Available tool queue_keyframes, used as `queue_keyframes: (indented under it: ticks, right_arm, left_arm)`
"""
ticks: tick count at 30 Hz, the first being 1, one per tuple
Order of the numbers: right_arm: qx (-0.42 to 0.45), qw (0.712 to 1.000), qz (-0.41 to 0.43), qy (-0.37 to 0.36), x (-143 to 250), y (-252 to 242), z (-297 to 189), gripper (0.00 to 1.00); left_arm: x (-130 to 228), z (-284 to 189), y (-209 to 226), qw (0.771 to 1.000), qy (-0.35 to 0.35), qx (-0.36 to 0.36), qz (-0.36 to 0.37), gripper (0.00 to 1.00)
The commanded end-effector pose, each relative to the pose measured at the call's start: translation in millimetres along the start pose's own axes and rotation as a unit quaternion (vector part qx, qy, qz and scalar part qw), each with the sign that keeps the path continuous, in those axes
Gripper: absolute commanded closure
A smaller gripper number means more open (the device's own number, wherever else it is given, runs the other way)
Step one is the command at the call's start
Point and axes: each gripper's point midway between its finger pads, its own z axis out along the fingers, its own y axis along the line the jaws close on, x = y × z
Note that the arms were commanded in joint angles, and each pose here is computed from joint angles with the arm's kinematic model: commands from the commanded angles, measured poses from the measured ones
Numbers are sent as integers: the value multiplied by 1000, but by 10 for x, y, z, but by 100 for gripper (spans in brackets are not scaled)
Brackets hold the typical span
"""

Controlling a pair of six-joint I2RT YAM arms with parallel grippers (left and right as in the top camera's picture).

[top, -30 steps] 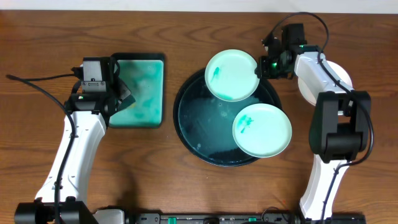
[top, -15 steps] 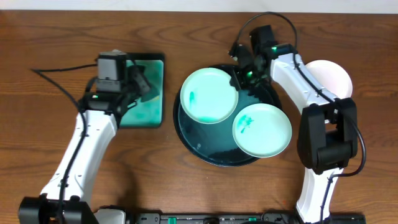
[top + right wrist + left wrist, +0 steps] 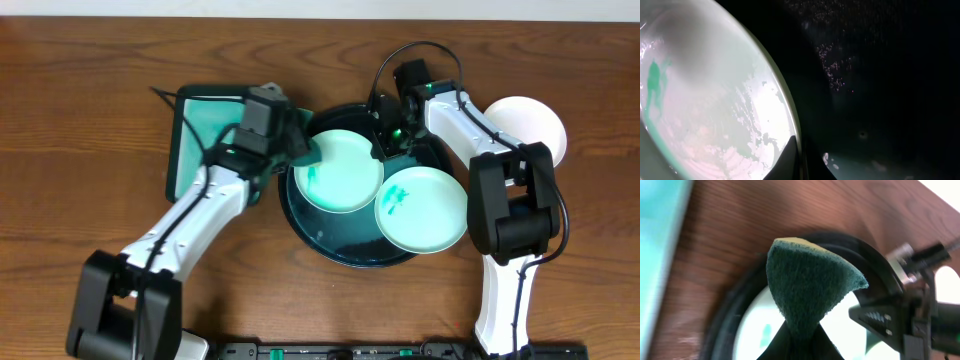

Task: Clean dirty plates on tray and stack at the side
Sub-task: 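Bring the left gripper with sponge toward the gripped plate, then scrub the green plate with the sponge in the left gripper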

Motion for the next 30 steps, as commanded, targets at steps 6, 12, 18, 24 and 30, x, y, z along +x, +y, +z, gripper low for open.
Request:
queue_keyframes:
  ticks: [6, 12, 18, 24, 30]
  right_arm:
    - [22, 1000, -4, 3, 18, -93, 27, 99]
    - [22, 1000, -5, 3, 14, -89, 29, 99]
    - [23, 1000, -5, 1, 5, -101, 25, 99]
    - [23, 1000, -6, -2, -9, -101, 26, 99]
    - [25, 1000, -6, -2, -10, -107, 25, 99]
  left_arm:
    - [387, 384, -275, 999, 32, 28, 29, 93]
    - [622, 797, -165, 998, 52, 18, 18, 93]
    - [788, 993, 202, 997, 72, -41, -1, 93]
    - [698, 823, 886, 976, 39, -209, 52, 93]
    - [523, 576, 1206, 955, 28, -286, 79, 93]
